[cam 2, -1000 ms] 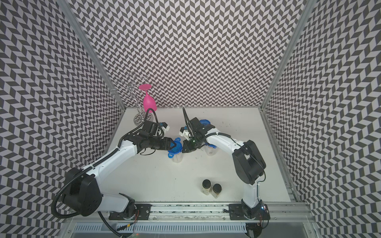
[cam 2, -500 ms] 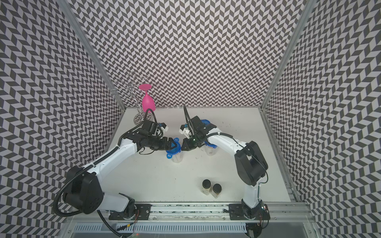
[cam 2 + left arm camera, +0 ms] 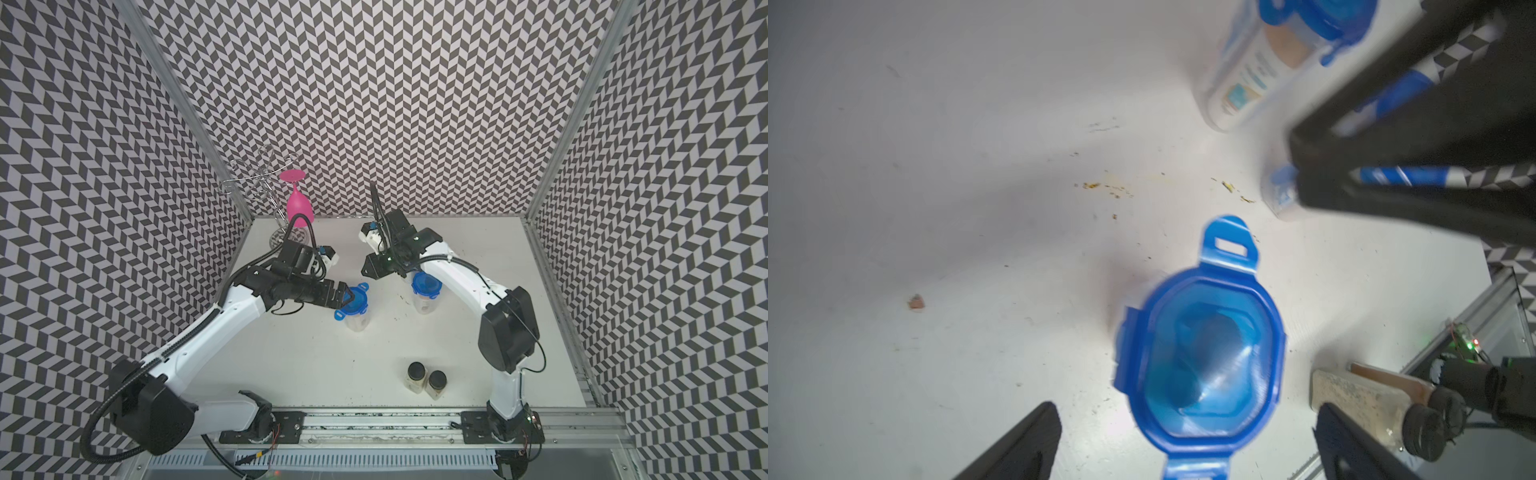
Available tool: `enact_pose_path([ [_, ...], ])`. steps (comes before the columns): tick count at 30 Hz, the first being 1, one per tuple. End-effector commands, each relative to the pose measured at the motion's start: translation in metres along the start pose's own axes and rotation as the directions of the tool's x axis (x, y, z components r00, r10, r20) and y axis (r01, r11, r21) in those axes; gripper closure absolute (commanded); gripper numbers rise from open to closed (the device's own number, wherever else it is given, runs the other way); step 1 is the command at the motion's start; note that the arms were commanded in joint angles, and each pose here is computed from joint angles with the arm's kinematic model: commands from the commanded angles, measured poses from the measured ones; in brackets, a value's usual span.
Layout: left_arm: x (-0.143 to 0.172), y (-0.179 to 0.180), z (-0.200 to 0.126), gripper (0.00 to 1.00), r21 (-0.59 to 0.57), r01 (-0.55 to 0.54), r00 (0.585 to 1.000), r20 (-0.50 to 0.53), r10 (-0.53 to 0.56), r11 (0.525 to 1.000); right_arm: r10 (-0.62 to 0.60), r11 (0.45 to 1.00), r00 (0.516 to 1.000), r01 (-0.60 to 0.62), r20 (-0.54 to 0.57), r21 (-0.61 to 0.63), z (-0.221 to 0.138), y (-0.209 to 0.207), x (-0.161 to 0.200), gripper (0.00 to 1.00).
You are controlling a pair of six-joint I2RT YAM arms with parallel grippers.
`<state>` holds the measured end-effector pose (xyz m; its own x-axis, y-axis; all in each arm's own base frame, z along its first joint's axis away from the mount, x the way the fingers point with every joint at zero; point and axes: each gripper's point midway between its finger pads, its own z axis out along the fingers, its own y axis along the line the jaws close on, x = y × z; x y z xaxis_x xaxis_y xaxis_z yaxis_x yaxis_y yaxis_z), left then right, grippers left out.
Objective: Pack away toiletry kits
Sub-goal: Close the fastener on the container.
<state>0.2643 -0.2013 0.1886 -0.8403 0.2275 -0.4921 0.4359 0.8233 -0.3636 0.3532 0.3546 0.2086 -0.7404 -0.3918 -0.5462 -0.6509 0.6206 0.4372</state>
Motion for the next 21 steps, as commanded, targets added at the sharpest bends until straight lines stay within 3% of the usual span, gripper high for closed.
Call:
enact_pose_path([
  [1,0.034,-0.002,0.000,0.04,-0.015,0.018,0.998,-0.067,-0.018,1.000,-0.008,0.999,0.998,0.011,-0.055,0.052,0.017,-0.017,0.005,0.80],
  [8,0.053,0.013,0.007,0.04,-0.070,0.028,0.995,-0.095,-0.035,0.997,-0.016,0.999,0.998,0.019,-0.064,0.043,0.036,-0.021,0.004,0.80],
  [21,0.044,0.049,0.018,0.06,-0.226,0.069,0.991,-0.094,-0.093,0.972,-0.014,0.998,0.992,0.021,-0.123,0.053,0.051,-0.022,0.022,0.82],
])
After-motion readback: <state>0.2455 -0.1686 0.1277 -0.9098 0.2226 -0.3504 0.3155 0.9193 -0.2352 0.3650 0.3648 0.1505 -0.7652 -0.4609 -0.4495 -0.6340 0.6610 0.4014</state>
